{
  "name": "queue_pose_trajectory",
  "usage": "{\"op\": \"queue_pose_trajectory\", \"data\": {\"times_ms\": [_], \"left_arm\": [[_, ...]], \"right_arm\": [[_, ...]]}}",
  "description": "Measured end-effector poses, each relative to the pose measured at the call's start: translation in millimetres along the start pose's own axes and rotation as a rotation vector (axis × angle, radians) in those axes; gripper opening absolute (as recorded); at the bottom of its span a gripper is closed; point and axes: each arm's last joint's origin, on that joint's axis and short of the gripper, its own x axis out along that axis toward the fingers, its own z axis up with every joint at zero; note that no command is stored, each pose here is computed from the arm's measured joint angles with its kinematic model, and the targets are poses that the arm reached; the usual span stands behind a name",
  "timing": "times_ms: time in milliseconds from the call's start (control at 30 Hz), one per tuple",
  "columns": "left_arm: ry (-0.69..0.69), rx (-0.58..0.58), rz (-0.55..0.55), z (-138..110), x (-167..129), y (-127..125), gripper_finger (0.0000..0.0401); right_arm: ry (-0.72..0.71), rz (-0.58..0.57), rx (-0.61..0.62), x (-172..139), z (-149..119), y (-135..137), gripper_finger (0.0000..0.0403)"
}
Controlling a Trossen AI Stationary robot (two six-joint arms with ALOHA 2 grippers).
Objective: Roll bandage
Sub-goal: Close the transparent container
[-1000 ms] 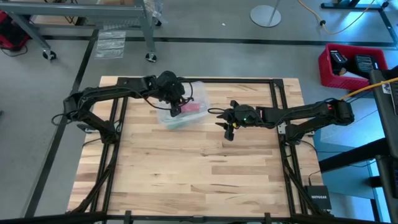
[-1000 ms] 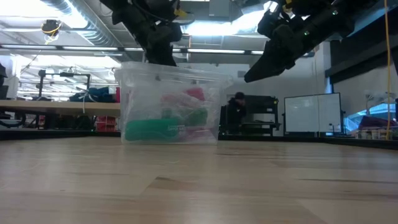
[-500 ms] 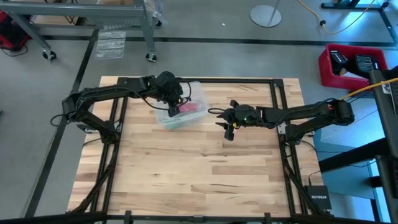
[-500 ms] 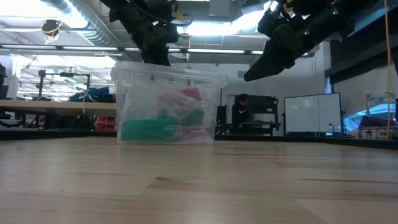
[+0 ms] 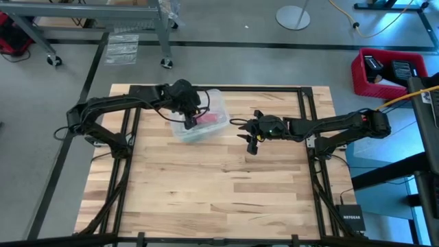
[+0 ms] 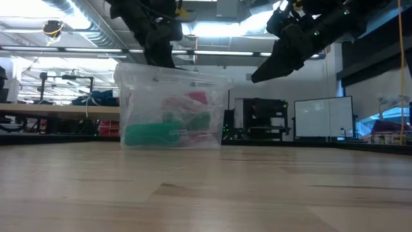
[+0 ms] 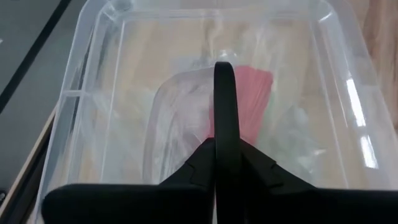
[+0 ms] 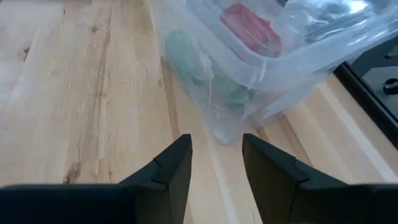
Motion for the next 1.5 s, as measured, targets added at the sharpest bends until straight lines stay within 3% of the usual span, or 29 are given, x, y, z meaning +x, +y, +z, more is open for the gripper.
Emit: {"op": "queue_pose_trajectory", "data": {"times_ms": [567, 1000, 1100, 1267, 1500], "left_arm": [[0.036, -0.06, 0.037, -15.9, 13.9, -1.2, 0.0042], [0.015, -0.078, -0.003, -14.7, 11.4, -2.5, 0.0044], [0.014, -0.078, -0.013, -14.6, 11.3, -2.8, 0.0065], [0.011, -0.052, -0.013, -12.3, 9.0, -2.5, 0.0131], [-0.097, 0.026, 0.076, 14.1, -34.1, 2.9, 0.0178]], "right_arm": [[-0.013, 0.007, 0.002, 0.2, 1.3, 0.2, 0.0149], [-0.032, 0.008, 0.004, 0.1, 3.1, 0.3, 0.0149], [-0.032, 0.008, 0.004, 0.1, 3.1, 0.3, 0.0149], [-0.032, 0.008, 0.004, 0.1, 3.1, 0.3, 0.0149], [-0.032, 0.008, 0.004, 0.1, 3.1, 0.3, 0.0149]]}}
